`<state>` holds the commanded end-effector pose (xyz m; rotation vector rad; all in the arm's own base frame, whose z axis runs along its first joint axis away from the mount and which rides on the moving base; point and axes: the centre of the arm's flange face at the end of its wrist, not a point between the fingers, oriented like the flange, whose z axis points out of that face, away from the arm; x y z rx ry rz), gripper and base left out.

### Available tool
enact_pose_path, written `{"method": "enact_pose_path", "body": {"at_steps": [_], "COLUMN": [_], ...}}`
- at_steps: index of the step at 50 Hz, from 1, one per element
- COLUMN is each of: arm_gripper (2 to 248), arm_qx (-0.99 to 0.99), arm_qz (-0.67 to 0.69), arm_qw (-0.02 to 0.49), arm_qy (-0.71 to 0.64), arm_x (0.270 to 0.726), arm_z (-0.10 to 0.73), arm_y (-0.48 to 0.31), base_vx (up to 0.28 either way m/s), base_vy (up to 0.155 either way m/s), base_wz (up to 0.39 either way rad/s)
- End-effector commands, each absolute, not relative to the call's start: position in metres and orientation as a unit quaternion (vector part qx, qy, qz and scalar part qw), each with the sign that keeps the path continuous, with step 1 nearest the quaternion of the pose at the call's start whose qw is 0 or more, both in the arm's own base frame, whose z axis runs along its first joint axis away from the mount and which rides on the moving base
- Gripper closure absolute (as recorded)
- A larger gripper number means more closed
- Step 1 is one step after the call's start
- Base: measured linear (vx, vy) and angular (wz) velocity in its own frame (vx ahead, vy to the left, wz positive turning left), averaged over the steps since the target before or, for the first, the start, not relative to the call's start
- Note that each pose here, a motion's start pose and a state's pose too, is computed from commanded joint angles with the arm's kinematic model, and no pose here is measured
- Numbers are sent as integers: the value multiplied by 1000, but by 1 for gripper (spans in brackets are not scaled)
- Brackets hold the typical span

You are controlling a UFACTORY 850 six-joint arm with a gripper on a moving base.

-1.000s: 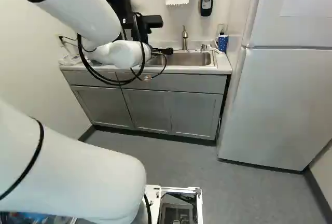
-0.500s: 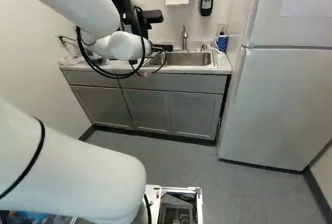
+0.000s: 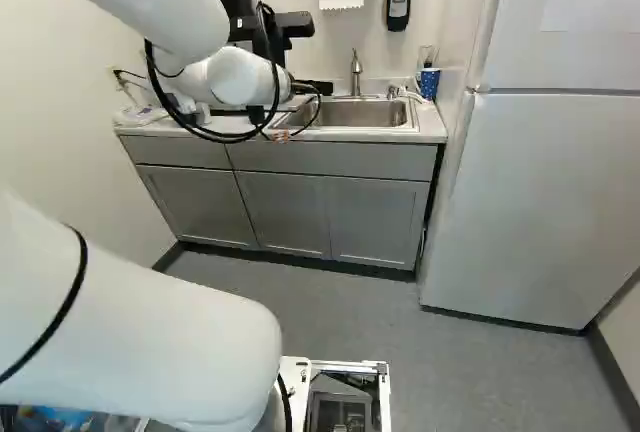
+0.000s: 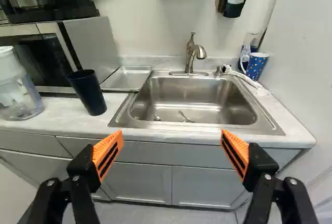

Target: Rinse the cup and place it in the tray

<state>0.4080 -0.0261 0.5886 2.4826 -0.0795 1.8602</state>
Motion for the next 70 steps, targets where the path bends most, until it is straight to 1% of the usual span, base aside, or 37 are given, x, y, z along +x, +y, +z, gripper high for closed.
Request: {"method": "enact_pose_path", "body": {"at_steps": [70], "arm_gripper": [3], "arm_qx": [829], "arm_qz": [559], "arm_qw": [17], "arm_qy": [-25], "arm_x": [425], "arm_z": [646], "arm_y": [-26], "base_vx": [0], "base_vy": [0], "base_wz": [0]}}
